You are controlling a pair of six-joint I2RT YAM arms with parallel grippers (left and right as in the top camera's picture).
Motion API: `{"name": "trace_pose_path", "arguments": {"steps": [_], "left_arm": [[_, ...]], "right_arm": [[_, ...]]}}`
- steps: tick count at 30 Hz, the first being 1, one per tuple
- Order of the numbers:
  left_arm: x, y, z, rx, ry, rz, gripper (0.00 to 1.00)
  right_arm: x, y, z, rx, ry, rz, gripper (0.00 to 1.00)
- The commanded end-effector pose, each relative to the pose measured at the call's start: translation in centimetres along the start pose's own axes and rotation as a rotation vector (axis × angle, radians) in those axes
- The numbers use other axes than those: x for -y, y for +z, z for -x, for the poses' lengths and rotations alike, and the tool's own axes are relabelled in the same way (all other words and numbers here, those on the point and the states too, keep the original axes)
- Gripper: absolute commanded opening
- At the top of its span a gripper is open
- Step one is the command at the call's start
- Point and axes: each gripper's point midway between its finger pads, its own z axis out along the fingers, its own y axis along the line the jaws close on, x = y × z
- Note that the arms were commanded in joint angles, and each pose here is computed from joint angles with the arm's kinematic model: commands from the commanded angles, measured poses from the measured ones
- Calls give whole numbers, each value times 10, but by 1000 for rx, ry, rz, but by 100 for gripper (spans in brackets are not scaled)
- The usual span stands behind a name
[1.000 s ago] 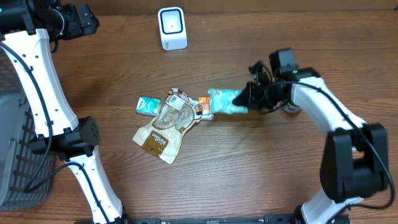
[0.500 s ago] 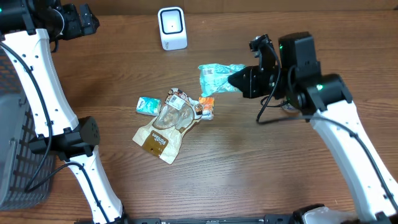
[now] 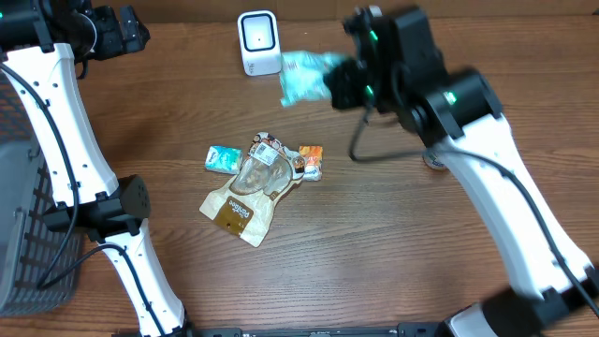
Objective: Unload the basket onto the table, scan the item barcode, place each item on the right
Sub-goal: 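Lift the wipes pack and hold its barcode under the white scanner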
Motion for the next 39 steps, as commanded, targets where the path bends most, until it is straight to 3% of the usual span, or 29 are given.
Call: {"name": "trace_pose_path", "arguments": {"steps": [1,6,11,15,21,30,39], "left_arm": [[3,-21,5,49,-5,1,99],[3,-21,5,49,-5,1,100],[3,-21,5,49,-6,1,100],[3,-21,5,49,-5,1,99],[5,-21,4,49,-3,-1,99],[4,-21,4,49,-4,0,100],[5,-21,4,49,-2,-1,100]], "right_arm": [[13,22,55,118,-59,-175,4],[20,71,99,247,-208,-361,4],[23,114,134,407,-490,-659,4],[19,156,140,422,-727,-750,4],[21,199,139,496,-797,-788,4],[14,266,115,461,-1117,-698,4],[26,280,108,440,-1132,-689,4]]}}
